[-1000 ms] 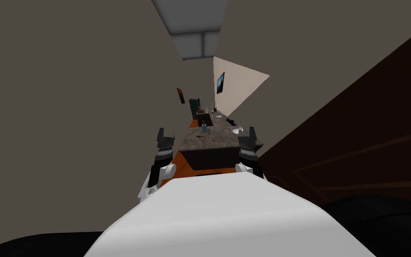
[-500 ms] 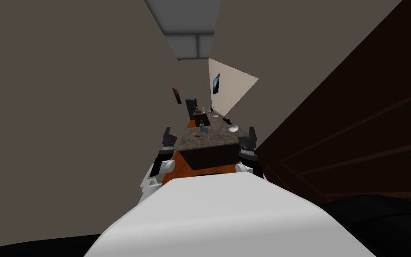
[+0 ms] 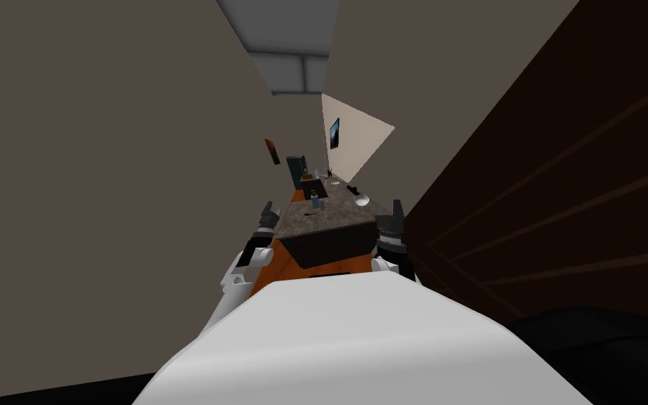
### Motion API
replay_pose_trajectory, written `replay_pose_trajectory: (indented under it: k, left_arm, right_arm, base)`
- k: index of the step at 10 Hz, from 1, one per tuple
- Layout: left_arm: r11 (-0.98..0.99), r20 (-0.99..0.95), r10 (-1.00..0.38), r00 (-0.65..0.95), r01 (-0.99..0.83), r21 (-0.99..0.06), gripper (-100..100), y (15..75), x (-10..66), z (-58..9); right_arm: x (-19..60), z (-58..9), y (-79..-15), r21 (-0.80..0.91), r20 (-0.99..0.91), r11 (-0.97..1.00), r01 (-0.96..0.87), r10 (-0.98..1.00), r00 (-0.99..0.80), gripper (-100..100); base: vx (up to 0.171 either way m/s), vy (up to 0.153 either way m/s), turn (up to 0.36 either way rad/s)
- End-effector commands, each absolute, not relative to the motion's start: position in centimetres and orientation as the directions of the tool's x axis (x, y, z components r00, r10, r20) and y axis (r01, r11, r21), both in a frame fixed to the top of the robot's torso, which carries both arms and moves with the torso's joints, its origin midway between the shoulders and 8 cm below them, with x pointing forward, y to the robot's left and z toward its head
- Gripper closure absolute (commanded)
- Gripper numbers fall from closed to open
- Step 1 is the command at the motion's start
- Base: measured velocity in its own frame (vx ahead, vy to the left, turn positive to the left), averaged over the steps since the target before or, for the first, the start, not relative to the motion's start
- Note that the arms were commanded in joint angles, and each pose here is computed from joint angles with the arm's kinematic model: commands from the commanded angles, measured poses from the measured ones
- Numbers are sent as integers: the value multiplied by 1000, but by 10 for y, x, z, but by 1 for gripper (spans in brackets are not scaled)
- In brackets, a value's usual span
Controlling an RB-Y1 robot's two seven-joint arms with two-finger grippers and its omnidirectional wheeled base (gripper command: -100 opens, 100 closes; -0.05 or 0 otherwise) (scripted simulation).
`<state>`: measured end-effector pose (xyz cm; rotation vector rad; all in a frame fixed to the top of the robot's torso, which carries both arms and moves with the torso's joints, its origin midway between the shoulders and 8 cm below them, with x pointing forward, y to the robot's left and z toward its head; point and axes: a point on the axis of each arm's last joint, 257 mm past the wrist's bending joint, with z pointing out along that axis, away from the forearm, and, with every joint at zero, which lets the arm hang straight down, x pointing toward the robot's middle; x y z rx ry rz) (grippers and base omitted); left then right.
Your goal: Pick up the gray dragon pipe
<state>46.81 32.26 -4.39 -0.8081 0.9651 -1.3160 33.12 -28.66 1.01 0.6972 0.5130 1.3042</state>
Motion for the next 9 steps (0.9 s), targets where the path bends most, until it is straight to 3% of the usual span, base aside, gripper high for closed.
replay_pose_trajectory:
  k: [1,9]
  left_arm:
    - [110,-118,-993,1,360,-926,-100,330,480,-54]
    - [130,-127,-991,37,81,-988,-100,395,532,-121]
  right_arm:
    - [331,10,-287,717,41,112,-688,978,203,0]
    - [331,10,-287,717,41,112,-688,978,203,0]
  base:
    - [-28,-3,-98]
    - [-17,-12,-132]
